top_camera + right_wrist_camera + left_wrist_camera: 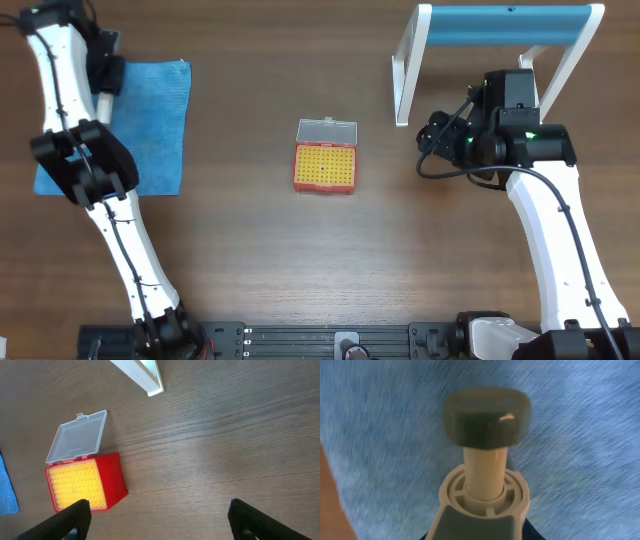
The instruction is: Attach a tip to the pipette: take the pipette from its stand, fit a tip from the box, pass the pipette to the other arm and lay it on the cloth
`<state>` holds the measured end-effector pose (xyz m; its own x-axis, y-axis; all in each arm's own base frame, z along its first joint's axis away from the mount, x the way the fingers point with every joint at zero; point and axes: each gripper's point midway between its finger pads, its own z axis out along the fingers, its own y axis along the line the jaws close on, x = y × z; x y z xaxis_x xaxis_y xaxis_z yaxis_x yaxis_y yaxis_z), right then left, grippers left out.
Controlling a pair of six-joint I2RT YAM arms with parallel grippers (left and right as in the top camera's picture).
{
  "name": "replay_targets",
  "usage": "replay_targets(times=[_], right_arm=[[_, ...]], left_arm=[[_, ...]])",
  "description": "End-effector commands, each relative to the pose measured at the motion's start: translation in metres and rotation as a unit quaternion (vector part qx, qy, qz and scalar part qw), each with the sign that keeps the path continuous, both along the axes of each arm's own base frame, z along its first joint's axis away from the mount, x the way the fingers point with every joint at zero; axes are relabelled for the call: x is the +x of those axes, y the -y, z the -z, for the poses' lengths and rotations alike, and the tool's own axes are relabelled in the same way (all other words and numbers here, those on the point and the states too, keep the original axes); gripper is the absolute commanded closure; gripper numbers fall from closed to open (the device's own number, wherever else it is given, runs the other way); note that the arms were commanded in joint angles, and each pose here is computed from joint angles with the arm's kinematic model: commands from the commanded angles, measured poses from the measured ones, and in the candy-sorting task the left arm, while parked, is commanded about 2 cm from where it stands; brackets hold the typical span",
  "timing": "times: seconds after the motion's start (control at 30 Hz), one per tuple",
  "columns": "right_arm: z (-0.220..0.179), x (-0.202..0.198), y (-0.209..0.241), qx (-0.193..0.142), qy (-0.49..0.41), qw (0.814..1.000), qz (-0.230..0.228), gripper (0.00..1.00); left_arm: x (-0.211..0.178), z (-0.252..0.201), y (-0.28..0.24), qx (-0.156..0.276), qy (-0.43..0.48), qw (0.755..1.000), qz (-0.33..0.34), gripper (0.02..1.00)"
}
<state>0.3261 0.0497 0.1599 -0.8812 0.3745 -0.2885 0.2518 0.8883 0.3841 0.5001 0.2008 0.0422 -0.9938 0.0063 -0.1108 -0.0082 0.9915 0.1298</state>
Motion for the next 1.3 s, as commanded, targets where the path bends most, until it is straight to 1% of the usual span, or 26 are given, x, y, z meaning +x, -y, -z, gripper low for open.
replay_targets(times=[0.03,0.4,0.5,0.67,1.0,1.03,1.07,1.1,1.23,1.27,1.3], right_arm=[[0.002,0.001,-0.002,0.001,-0.004,1.0,0.007,0.11],[0.002,0.0,-0.006,0.001,-0.004,1.0,0.0,0.11],[0.002,0.0,-0.006,0.001,-0.005,1.0,0.0,0.108],[0.001,0.0,-0.006,0.001,-0.004,1.0,0.0,0.11],[0.001,0.001,-0.006,0.002,-0.003,1.0,0.002,0.108],[0.001,0.001,-0.006,0.002,-0.003,1.0,0.002,0.11],[0.001,0.001,-0.006,0.002,-0.003,1.0,0.002,0.11],[0.001,0.001,-0.006,0.002,-0.003,1.0,0.002,0.108],[0.001,0.001,-0.006,0.003,-0.004,1.0,0.005,0.11],[0.001,0.001,-0.006,0.003,-0.004,1.0,0.005,0.11],[0.001,0.001,-0.006,0.003,-0.004,1.0,0.005,0.108]], left_arm=[[0.011,0.009,0.014,-0.033,0.016,0.999,0.003,0.993],[0.002,0.014,0.014,-0.04,0.0,0.999,-0.021,0.993],[-0.009,0.021,0.01,-0.048,-0.017,0.998,-0.038,0.993],[-0.023,0.027,0.004,-0.056,-0.039,0.997,-0.048,0.993],[-0.02,0.027,0.002,-0.054,-0.033,0.997,-0.049,0.991],[-0.02,0.027,0.002,-0.054,-0.033,0.997,-0.049,0.978],[-0.021,0.027,0.003,-0.054,-0.034,0.997,-0.048,0.86],[-0.022,0.027,0.004,-0.055,-0.037,0.997,-0.048,0.647],[-0.024,0.027,0.005,-0.056,-0.042,0.996,-0.048,0.623],[-0.024,0.027,0.005,-0.057,-0.042,0.996,-0.048,0.551],[-0.025,0.027,0.006,-0.057,-0.044,0.996,-0.048,0.505]])
